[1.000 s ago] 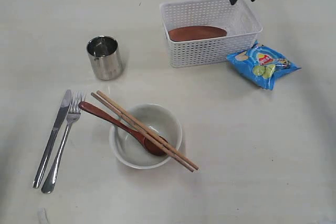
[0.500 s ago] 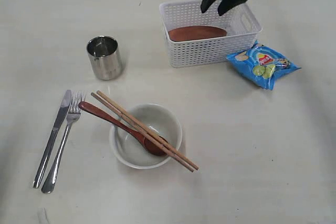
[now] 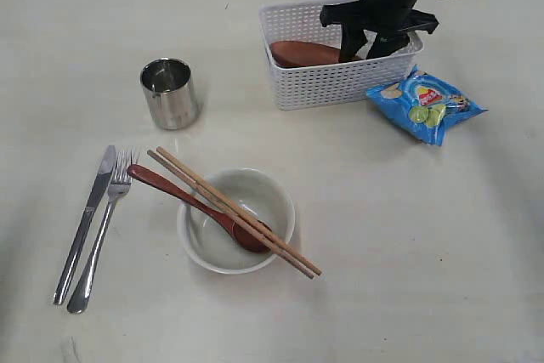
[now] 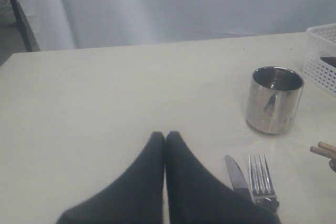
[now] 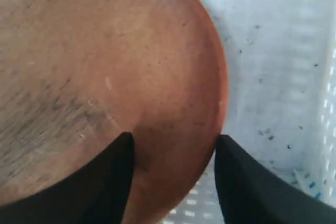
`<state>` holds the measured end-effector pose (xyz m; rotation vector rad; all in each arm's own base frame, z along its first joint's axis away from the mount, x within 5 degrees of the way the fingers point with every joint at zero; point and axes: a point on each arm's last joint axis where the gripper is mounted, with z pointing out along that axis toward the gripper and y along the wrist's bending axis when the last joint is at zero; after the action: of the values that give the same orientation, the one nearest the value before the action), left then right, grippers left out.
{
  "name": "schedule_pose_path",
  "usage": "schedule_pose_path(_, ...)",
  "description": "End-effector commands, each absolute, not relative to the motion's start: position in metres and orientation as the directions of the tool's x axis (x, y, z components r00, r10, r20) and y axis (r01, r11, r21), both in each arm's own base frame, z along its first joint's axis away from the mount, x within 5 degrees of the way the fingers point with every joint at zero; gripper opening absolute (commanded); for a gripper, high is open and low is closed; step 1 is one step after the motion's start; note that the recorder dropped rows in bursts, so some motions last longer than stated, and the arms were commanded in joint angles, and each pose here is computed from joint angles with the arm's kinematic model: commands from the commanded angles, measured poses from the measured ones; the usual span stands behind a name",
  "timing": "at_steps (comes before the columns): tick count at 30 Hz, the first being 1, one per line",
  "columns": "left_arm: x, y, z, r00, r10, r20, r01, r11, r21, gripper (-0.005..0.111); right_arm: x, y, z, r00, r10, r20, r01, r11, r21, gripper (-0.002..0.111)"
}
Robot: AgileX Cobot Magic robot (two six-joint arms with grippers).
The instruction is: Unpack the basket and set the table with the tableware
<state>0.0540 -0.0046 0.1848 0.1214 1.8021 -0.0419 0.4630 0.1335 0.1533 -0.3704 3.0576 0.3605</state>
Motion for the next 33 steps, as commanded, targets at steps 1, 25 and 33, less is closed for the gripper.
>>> schedule_pose_path(1,0.054,-0.005,0.184,-0.226,0.053,-0.973,0.104,0.994,0.030,0.000,0.463,0.135,0.149,-0.974,-0.221,-0.058,-0.228,0.934,0.277,0.046)
schedule_pose_path(25,0.054,-0.005,0.184,-0.226,0.053,-0.973,0.104,0.994,0.030,0.000,0.474,0.127,0.146,-0.981,-0.164,-0.107,-0.195,0.789,0.582,0.005)
schedule_pose_path(33,0.054,-0.005,0.184,-0.226,0.053,-0.973,0.104,0.994,0.030,0.000,0.473,0.127,0.159,-0.970,-0.188,-0.151,-0.241,0.782,0.574,0.000)
